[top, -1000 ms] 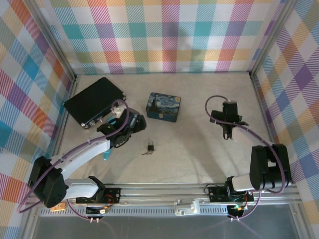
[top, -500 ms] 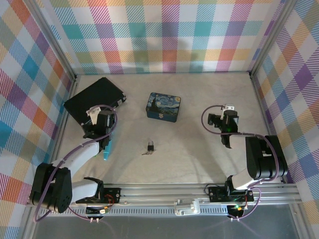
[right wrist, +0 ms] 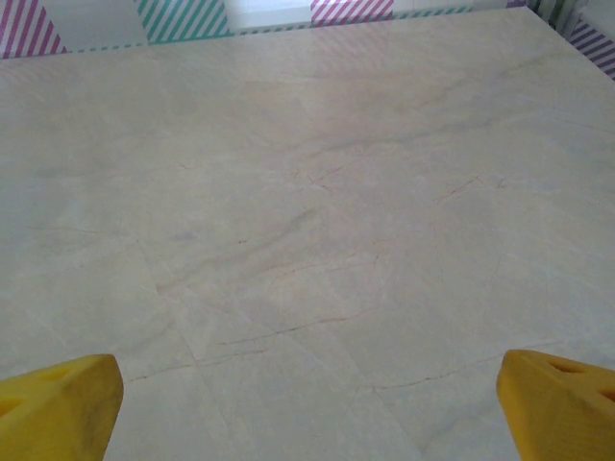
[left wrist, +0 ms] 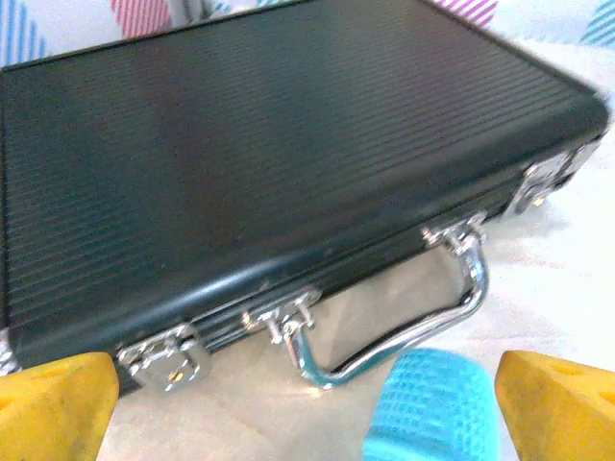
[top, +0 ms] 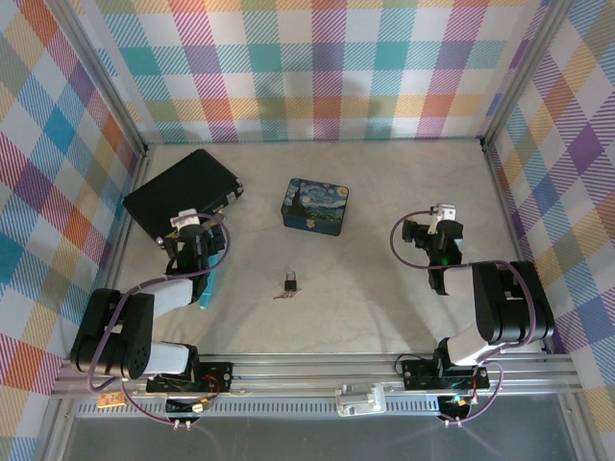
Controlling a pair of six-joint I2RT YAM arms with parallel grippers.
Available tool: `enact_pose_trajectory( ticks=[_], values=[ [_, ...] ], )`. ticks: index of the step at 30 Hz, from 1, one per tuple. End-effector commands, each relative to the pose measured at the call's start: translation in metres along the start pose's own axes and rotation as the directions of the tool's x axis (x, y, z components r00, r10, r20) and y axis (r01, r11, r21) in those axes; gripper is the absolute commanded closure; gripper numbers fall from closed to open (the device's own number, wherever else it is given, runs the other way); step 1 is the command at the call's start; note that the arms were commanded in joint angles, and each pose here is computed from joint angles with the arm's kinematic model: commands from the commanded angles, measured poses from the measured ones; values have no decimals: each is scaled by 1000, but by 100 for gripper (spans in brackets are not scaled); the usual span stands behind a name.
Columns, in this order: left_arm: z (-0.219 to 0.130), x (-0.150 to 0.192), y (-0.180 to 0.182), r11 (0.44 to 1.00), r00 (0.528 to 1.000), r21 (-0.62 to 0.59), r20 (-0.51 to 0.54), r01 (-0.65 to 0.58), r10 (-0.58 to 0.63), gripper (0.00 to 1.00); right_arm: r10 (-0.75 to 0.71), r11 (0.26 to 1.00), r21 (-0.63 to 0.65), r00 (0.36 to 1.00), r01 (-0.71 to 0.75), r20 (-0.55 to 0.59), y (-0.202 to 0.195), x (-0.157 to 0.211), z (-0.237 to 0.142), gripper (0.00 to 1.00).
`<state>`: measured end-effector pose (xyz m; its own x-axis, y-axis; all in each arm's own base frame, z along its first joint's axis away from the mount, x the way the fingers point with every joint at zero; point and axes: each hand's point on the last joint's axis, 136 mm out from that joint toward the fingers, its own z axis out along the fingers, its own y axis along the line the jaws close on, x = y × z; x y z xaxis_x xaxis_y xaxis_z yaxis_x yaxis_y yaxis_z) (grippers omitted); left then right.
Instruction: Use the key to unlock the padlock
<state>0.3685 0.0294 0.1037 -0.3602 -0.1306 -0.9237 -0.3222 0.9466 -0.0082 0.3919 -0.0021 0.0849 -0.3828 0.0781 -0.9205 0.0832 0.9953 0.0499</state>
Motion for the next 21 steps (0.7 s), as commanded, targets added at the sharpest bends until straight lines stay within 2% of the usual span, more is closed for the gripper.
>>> enact_pose_trajectory(
  ticks=[1,5,9,13,21],
  values=[
    [5,-5,-7,993,991,104,110,63,-74,0,2,1000,-17,999,-2,36,2,-8,0,1],
    [16,8,-16,987,995,155,82,35,-49,0,2,1000,-19,999,-2,36,2,-8,0,1],
    [19,9,-18,989,997,146,63,23,-32,0,2,1000,-20,999,-2,36,3,-8,0,1],
    [25,11,-31,988,999,149,21,-38,35,0,2,1000,-20,999,-2,35,3,-8,0,1],
    [25,11,-32,988,999,150,25,-42,39,0,3,1000,-20,999,-2,37,2,-9,0,1]
  ],
)
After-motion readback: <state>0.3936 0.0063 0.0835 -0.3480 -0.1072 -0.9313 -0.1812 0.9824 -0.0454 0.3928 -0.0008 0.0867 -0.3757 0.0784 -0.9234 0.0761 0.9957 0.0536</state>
